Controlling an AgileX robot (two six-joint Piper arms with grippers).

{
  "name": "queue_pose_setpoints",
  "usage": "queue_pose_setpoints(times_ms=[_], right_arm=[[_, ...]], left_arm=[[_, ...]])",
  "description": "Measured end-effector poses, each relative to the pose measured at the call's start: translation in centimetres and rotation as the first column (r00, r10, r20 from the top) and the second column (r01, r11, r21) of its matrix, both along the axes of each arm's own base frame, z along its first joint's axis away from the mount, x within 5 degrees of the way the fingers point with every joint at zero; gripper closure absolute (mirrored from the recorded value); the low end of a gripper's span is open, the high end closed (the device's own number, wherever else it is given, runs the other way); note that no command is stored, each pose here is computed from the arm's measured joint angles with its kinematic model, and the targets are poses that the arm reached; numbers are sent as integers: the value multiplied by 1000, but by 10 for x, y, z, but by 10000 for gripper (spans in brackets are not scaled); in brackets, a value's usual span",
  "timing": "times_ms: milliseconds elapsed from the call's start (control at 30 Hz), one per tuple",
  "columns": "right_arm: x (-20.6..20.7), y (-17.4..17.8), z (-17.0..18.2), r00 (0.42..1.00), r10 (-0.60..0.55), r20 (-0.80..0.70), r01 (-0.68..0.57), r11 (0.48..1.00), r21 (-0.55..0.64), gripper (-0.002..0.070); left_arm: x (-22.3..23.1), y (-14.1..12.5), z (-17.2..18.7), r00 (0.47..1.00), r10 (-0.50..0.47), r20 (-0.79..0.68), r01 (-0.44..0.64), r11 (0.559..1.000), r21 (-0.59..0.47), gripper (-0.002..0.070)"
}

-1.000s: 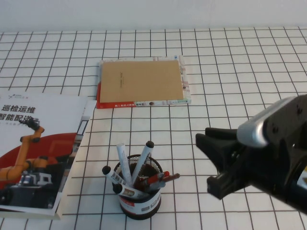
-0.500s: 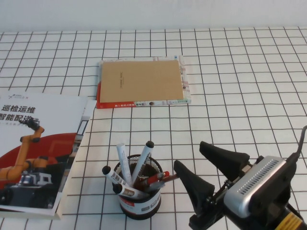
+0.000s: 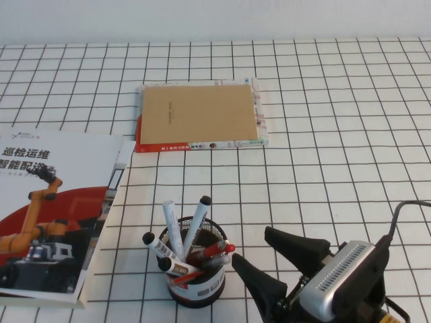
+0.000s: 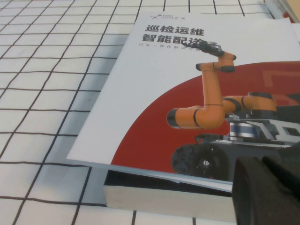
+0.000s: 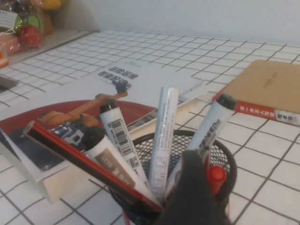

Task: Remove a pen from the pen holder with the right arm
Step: 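Take a marker out of the pen holder and lay it on the table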

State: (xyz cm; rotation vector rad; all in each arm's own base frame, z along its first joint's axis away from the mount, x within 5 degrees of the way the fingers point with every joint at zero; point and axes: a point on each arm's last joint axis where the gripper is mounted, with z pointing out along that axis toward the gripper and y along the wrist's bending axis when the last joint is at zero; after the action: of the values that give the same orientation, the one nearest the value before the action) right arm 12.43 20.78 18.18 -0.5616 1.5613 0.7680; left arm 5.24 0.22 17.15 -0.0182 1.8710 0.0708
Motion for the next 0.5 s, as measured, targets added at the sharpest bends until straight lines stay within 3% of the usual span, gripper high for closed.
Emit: queue_pose_setpoints(times_ms=[300, 500], right_arm=[[-4, -11, 34, 993, -23, 115, 14, 997, 79, 241], [-17, -27, 50, 982, 22, 189, -46, 991, 124, 240]], left_arm=[[0, 0, 0, 1000, 0, 0, 0, 1000, 0, 678], [0, 0, 0, 1000, 0, 0, 0, 1000, 0, 678]])
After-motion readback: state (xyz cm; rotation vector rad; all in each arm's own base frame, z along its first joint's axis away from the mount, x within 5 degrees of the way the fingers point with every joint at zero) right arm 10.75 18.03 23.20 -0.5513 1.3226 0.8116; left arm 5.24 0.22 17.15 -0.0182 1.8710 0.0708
